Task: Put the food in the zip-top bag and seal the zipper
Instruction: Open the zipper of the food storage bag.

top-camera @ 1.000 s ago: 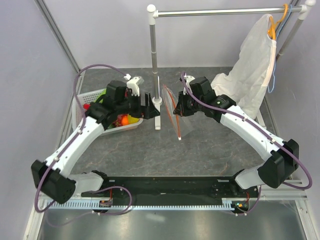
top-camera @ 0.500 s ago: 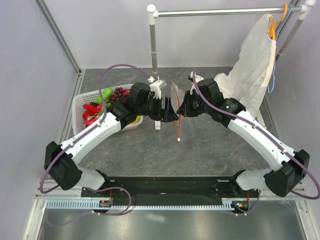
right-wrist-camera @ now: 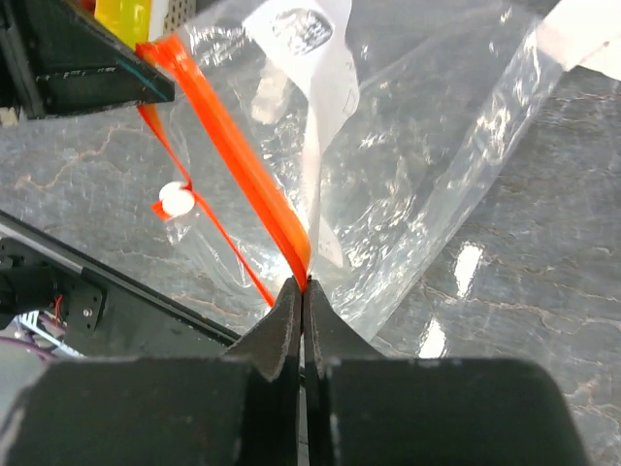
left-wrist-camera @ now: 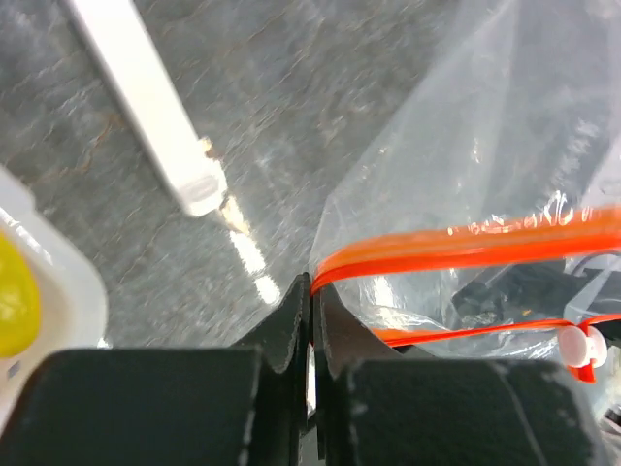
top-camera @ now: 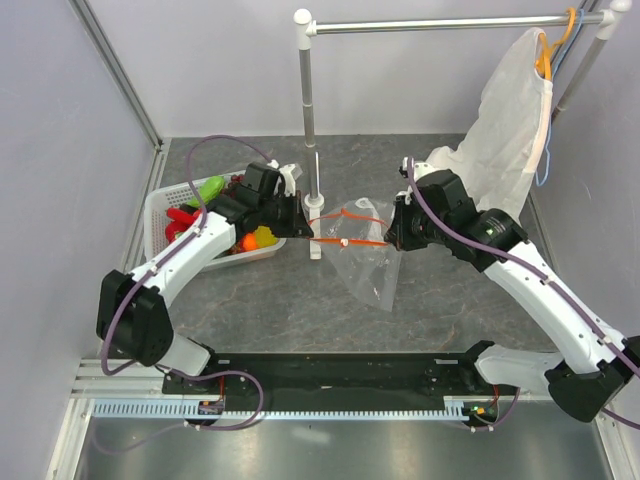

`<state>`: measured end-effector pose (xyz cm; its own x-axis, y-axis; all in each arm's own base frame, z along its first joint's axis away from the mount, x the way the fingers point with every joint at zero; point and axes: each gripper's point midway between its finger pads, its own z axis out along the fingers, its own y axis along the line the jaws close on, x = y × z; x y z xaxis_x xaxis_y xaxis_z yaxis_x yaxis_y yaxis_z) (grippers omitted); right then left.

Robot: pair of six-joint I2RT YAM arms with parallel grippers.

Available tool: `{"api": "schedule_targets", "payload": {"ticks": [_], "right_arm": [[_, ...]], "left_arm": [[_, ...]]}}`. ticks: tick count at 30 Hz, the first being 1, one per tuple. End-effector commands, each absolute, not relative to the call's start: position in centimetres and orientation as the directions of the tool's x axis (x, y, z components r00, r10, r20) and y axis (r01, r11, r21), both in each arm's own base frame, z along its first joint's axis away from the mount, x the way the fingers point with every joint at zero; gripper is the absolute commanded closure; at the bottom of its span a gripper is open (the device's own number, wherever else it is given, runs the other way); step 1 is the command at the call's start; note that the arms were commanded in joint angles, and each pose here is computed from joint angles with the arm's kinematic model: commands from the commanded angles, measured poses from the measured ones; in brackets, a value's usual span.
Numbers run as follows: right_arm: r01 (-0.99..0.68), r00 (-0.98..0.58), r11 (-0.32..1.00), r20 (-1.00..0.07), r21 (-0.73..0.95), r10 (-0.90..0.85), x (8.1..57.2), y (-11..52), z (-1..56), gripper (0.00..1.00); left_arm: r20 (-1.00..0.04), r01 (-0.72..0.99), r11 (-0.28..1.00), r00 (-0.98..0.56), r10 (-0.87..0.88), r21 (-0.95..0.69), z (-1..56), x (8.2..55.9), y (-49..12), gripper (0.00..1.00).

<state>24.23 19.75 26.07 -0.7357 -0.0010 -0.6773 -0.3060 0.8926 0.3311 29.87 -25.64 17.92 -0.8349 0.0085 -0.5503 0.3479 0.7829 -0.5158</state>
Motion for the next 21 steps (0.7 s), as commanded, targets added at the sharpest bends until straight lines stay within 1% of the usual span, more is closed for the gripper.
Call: {"api": "schedule_targets", "payload": {"ticks": [1,3,6,8,11,12,13,14,15,16,17,18,19,21], "right_arm": [[-0.336,-0.742,0.904,-0.666,0.263,-0.082,23.9,18.5,25.3,1.0],[-0.363,-0.749,0.881,-0.658,0.302,-0.083,23.9,19.6,25.0,1.0],[-0.377,-0.747,0.87,-0.659,0.318,-0.083,24.8,20.6,24.5,1.0],[-0.392,-0.758,0.855,-0.646,0.339,-0.091,25.0,21.6,23.9,1.0],[-0.398,-0.762,0.847,-0.641,0.352,-0.092,25.8,22.5,23.2,1.0],[-0.401,-0.759,0.846,-0.644,0.352,-0.092,26.1,22.7,23.1,1.0],[-0.401,-0.761,0.846,-0.642,0.351,-0.094,26.3,22.8,22.8,1.0],[-0.399,-0.761,0.847,-0.642,0.352,-0.091,26.4,22.9,22.6,1.0],[-0.397,-0.759,0.846,-0.645,0.356,-0.085,26.6,23.0,22.6,1.0],[-0.395,-0.761,0.846,-0.643,0.358,-0.083,26.6,23.1,22.5,1.0],[-0.396,-0.762,0.843,-0.643,0.364,-0.08,26.6,23.2,22.3,1.0],[-0.391,-0.765,0.842,-0.64,0.372,-0.073,26.6,23.3,22.2,1.0],[-0.388,-0.77,0.842,-0.634,0.374,-0.072,26.5,23.3,21.8,1.0],[-0.389,-0.767,0.84,-0.639,0.379,-0.067,26.7,23.4,21.8,1.0]], "left_arm": [[-0.489,0.378,0.814,-0.862,0.134,-0.442,14.5,28.8,-23.0,0.98],[-0.467,0.407,0.764,-0.87,0.157,-0.5,14.6,27.6,-24.0,0.98],[-0.479,0.479,0.701,-0.85,0.219,-0.529,15.1,26.6,-25.1,0.97],[-0.496,0.502,0.693,-0.836,0.235,-0.517,15.2,26.6,-25.0,0.95],[-0.523,0.539,0.673,-0.813,0.257,-0.507,15.7,26.7,-25.2,0.91],[-0.53,0.546,0.665,-0.808,0.258,-0.509,16.1,26.6,-25.2,0.87],[-0.542,0.561,0.656,-0.797,0.266,-0.504,16.5,26.6,-25.2,0.82],[-0.561,0.578,0.648,-0.783,0.268,-0.497,17.3,26.7,-25.3,0.7],[-0.584,0.593,0.648,-0.765,0.271,-0.477,18.1,26.6,-24.8,0.41],[-0.608,0.611,0.642,-0.746,0.271,-0.464,18.9,26.4,-24.6,0.31],[-0.632,0.632,0.627,-0.726,0.272,-0.456,19.8,26.1,-24.4,0.15],[-0.684,0.664,0.608,-0.683,0.257,-0.435,21.7,25.7,-23.7,0.07],[-0.7,0.676,0.598,-0.669,0.25,-0.432,22.5,25.3,-23.3,0.01],[-0.738,0.681,0.612,-0.637,0.224,-0.402,24.0,25.1,-21.9,0.0]]}}
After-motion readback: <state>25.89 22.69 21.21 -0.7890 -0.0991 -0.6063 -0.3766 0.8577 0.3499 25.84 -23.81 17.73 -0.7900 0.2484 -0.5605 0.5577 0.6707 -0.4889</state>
